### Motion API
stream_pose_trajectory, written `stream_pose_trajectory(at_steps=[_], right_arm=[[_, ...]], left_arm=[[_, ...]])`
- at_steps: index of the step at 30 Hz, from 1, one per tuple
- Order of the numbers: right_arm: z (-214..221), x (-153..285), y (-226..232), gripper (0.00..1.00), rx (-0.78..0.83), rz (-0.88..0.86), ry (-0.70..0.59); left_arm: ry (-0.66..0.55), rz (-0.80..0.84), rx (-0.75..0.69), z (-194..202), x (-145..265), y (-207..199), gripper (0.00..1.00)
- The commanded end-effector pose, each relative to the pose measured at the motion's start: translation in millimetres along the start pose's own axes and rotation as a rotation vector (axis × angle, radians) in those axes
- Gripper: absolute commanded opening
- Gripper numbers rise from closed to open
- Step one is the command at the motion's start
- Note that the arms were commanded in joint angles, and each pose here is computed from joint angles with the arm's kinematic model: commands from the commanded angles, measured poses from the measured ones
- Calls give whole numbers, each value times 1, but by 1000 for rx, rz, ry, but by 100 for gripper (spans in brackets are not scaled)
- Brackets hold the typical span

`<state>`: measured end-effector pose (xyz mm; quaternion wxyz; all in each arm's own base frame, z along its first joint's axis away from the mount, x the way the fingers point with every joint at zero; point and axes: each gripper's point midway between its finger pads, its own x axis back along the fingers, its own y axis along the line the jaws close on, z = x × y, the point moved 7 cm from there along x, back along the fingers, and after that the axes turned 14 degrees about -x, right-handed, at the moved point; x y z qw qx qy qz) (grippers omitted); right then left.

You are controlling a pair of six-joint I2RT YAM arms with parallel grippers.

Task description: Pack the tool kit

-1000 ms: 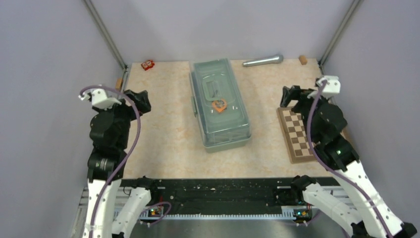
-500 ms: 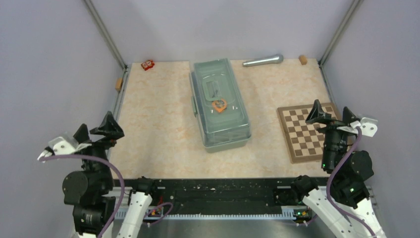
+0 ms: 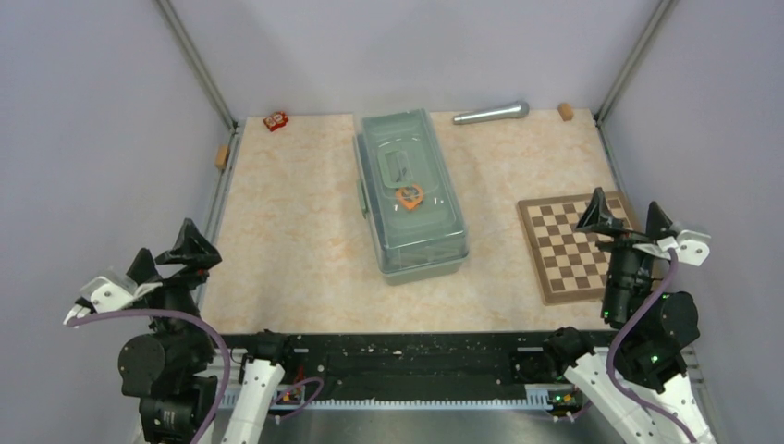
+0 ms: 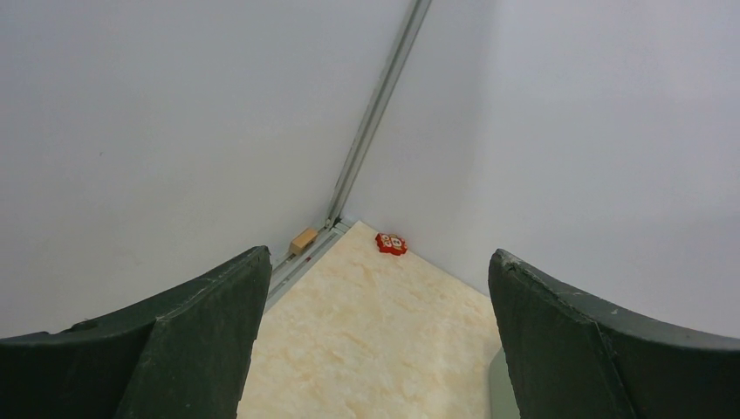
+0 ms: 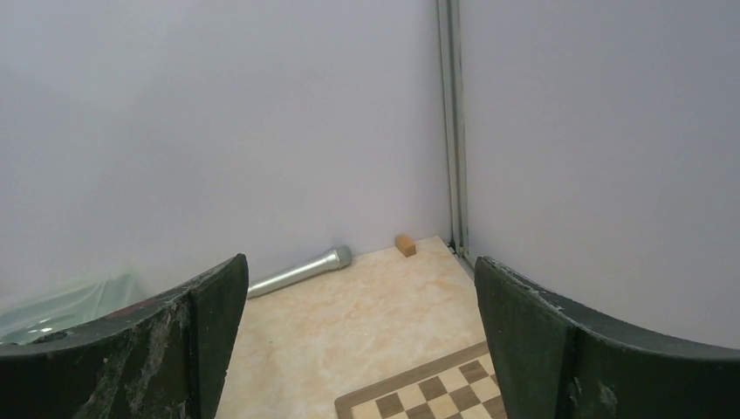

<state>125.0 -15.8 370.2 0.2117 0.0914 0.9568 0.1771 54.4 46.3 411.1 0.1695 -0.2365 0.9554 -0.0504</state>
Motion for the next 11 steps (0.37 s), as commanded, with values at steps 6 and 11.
stream_pose_trajectory(at_steps=[6,11], right_arm=[[-17,0,2,99,-26,-16,-45],[-19,-1,3,99,-26,-20,-52]], left_arm=[[-13,-7,28,2,0,0,99],[-20,-13,32,0,2,2,99]])
